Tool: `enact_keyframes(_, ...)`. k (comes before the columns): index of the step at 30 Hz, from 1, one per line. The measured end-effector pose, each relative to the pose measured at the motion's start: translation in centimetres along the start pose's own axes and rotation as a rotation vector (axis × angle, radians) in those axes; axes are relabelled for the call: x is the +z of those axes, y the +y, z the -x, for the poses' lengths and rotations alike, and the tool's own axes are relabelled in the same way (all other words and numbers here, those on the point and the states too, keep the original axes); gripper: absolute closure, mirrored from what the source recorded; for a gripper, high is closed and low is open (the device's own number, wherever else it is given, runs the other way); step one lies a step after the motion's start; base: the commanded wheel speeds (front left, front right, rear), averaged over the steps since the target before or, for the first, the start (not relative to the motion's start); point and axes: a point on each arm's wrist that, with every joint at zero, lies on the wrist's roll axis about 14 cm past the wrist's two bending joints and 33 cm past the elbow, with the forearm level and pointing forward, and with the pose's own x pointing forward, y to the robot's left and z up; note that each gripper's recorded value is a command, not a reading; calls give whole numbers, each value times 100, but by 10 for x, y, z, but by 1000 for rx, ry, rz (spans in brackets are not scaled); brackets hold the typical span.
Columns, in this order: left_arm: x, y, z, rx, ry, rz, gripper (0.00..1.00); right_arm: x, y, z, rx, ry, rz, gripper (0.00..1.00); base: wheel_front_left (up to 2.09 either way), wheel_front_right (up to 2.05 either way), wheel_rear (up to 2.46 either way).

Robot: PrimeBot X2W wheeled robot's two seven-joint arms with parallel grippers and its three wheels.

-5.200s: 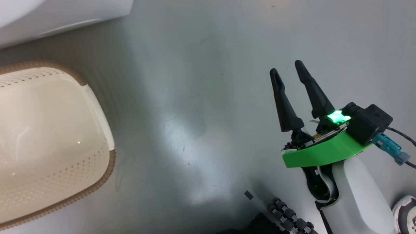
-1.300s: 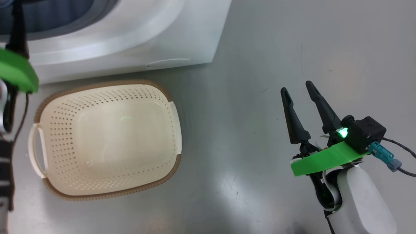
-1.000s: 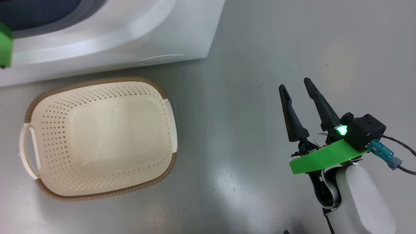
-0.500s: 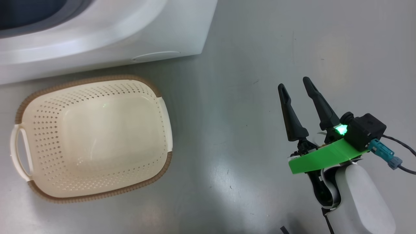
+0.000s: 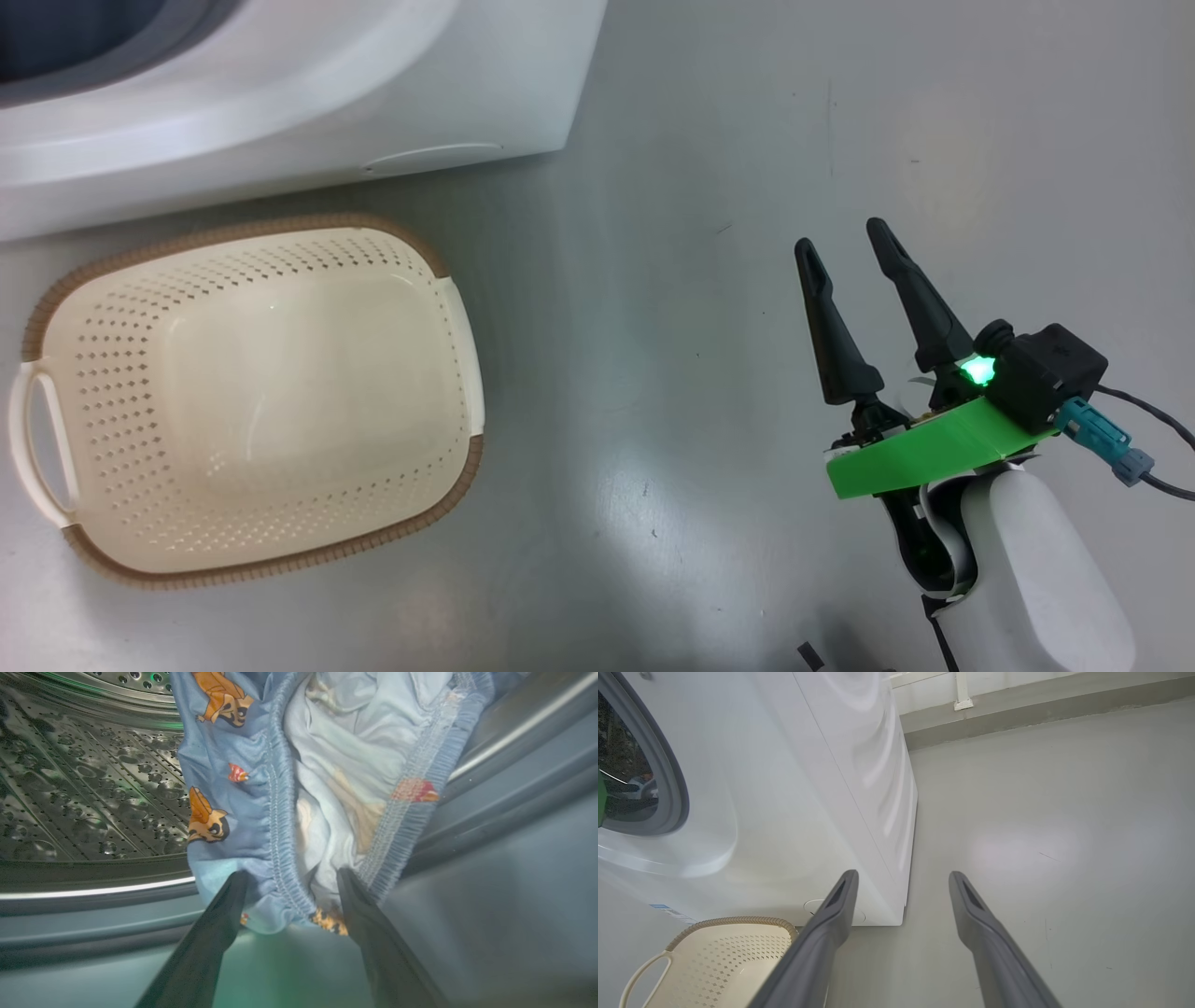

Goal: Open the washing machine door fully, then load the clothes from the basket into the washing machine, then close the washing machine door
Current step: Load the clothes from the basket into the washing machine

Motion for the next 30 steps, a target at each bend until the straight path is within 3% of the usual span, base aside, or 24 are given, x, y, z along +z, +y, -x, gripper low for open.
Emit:
enact_keyframes(5,1,2,-3,8,5,32,0,-1,-2,1,-4,3,2,0,0,0,0)
enact_keyframes(7,-1,2,-4,7,14,54,95,-1,-2,1,-5,4,2,0,0,0,0)
enact_keyframes(8,-1,2,-4,7,14,54,100,-1,-2,1,-5,4,2,0,0,0,0)
enact_keyframes(13,-4,0,-5,-4,20,86,100,-2,-3,1,-7,6,2,0,0,0,0)
enact_keyframes(19,15,-2,-4,-28,-88,184,100,-3,-2,0,-4,7,0,0,0,0,0)
enact_keyframes(24,51,-11,-3,-72,-216,337,100,-5,-2,0,-4,10,0,0,0,0,0)
enact_keyframes(30,94,1,-6,-92,-366,525,100,-7,-6,2,-14,18,4,0,0,0,0)
